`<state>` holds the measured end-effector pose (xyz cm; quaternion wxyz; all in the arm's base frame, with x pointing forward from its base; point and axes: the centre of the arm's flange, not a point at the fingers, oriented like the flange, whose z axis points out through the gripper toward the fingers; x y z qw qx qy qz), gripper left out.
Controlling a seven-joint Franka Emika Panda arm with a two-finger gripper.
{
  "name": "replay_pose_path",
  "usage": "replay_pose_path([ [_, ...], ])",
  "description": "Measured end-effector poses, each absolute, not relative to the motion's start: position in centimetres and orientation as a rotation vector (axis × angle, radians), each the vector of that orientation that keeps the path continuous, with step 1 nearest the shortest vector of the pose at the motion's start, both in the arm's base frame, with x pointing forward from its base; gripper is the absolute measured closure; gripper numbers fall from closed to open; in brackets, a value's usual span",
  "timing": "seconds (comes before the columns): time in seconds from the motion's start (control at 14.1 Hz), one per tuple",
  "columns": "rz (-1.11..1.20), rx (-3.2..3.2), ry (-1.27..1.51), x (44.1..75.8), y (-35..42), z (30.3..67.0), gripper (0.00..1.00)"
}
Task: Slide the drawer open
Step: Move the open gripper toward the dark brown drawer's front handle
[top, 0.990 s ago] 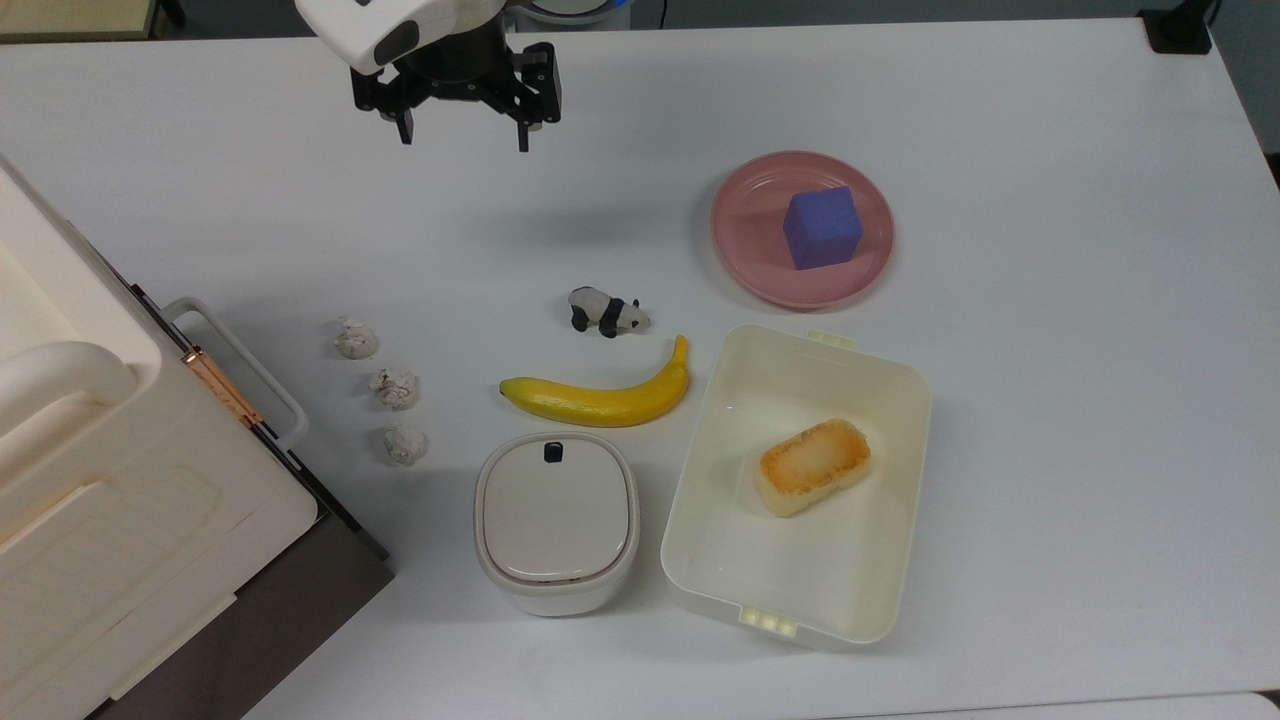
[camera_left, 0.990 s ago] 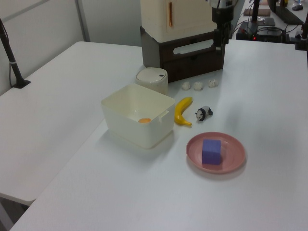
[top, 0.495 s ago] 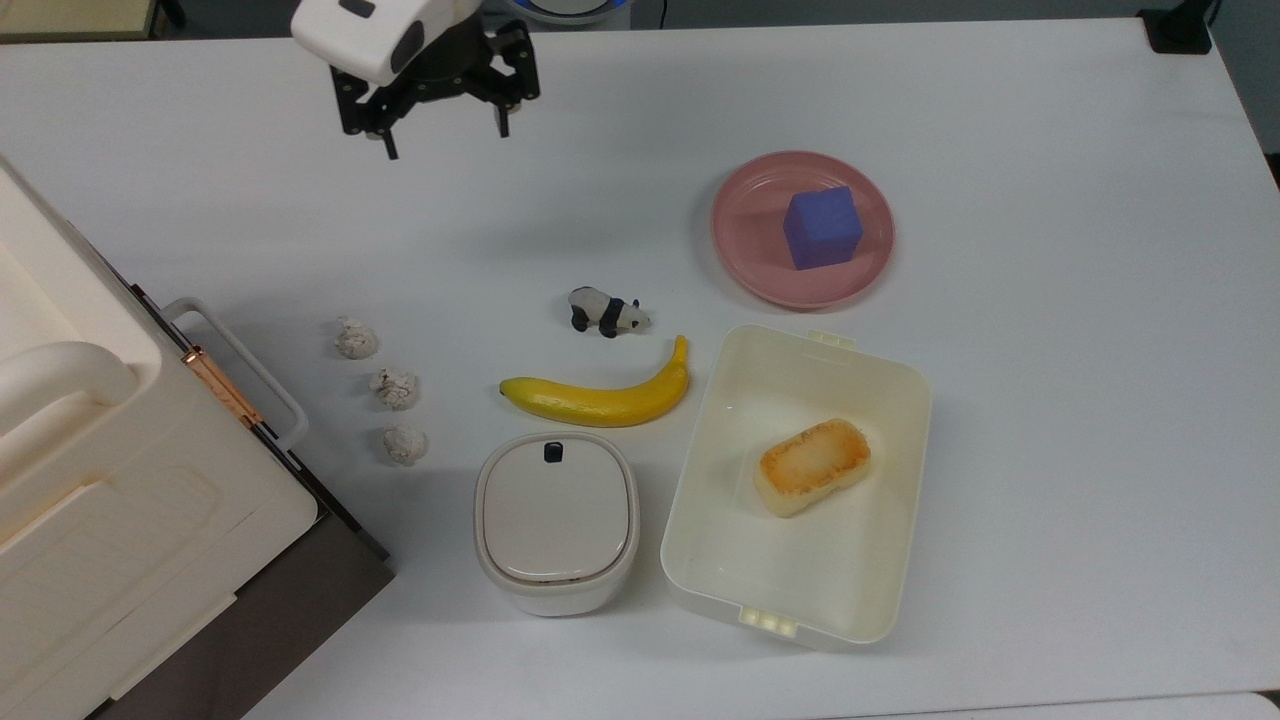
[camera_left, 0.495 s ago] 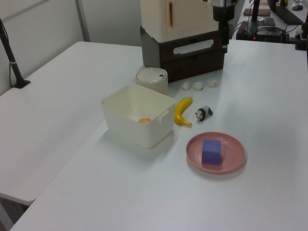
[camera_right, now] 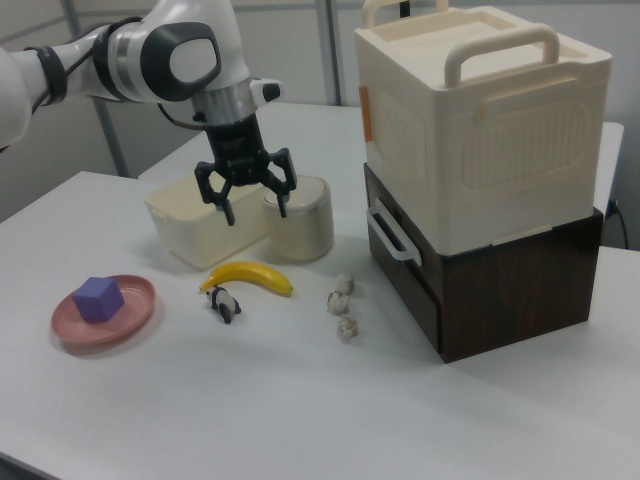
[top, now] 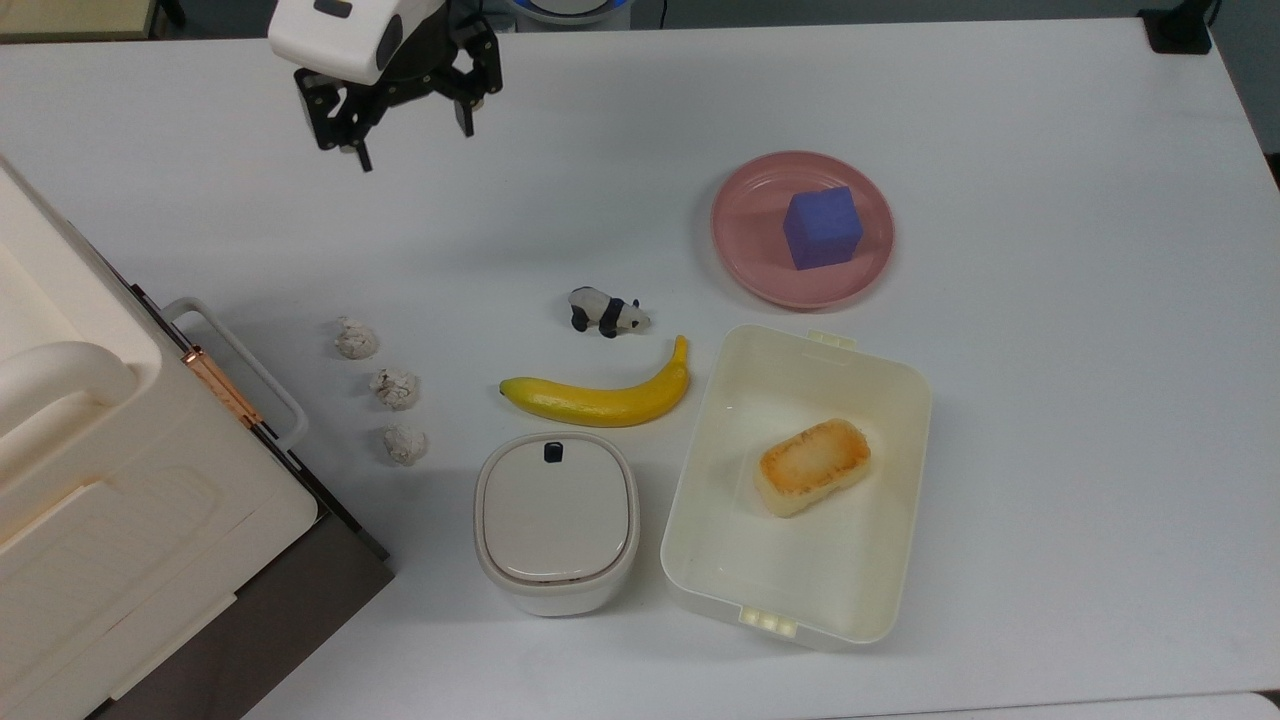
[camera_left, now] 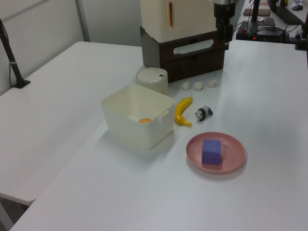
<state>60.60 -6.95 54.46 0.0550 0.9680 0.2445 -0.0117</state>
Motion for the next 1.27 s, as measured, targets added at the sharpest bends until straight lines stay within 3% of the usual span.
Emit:
replay_pose_path([
  [0.28, 0.076, 2.795, 0.765, 62.5, -7.9, 52.8, 0.1],
  [0.71, 0.234, 2.602, 0.808, 66.6, -10.3, 45.2, 0.14],
  [1.27, 0.278, 2.529, 0.825, 67.4, -13.0, 44.9, 0.18],
])
